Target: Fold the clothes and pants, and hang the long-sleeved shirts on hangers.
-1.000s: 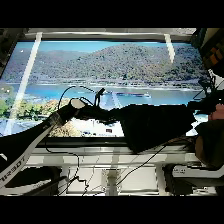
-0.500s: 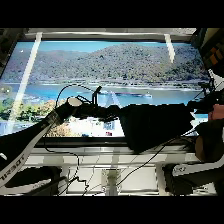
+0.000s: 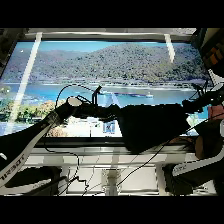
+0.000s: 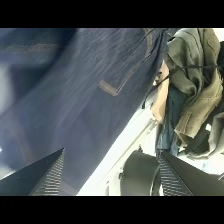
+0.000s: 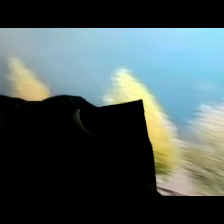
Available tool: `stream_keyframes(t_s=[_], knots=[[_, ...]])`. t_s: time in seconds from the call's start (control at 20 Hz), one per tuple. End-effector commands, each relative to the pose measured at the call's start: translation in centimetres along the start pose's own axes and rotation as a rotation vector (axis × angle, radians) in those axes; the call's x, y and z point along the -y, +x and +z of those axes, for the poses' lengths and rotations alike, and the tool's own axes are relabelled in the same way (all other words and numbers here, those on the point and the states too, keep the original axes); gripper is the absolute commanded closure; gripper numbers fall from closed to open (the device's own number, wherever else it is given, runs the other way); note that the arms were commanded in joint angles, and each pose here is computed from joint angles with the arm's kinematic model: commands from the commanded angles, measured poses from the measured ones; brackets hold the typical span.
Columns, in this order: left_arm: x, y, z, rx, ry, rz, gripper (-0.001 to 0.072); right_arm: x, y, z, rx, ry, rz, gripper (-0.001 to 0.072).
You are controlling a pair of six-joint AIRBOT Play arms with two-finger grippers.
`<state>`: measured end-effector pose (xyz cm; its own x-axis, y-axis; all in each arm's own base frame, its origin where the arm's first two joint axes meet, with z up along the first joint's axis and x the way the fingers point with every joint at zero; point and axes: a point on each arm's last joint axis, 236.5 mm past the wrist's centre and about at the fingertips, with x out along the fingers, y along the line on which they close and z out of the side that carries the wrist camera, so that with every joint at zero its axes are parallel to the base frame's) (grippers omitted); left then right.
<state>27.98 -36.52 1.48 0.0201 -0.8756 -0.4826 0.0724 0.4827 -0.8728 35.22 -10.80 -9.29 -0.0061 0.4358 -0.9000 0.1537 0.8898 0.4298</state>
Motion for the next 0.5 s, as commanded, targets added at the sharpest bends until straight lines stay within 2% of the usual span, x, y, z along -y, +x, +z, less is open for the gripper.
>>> stream_keyframes(t_s=[0.0, 0.1, 0.15, 0.2, 0.25, 0.3, 0.45], knots=[[0.0, 0.0, 0.1, 0.002, -0.001, 0.000, 0.0056, -7.5, -0.4, 0.9, 0.023, -0.038, 0.286, 0.0659], [0.0, 0.0, 0.1, 0.002, -0.001, 0.000, 0.0056, -8.5, 0.2, 2.3, 0.064, -0.065, 0.271, 0.0659], [-0.1, -0.1, 0.2, 0.004, -0.002, 0.000, 0.0056, -8.5, 0.6, 3.2, 0.093, -0.074, 0.244, 0.0637], [-0.1, -0.2, 0.2, 0.004, -0.005, -0.001, 0.0056, -8.5, 0.8, 3.8, 0.114, -0.085, 0.222, 0.0459], [-0.2, -0.5, 0.4, 0.004, -0.011, -0.004, 0.0057, -8.2, 1.1, 4.4, 0.132, -0.103, 0.192, 0.0177], [-0.3, -0.9, 0.6, 0.002, -0.018, -0.008, 0.0057, -7.7, 1.3, 4.8, 0.143, -0.112, 0.157, 0.0015], [-0.7, -2.1, 1.1, -0.004, -0.040, -0.022, 0.0057, -5.3, 1.2, 5.0, 0.128, -0.133, 0.026, 0.0018]])
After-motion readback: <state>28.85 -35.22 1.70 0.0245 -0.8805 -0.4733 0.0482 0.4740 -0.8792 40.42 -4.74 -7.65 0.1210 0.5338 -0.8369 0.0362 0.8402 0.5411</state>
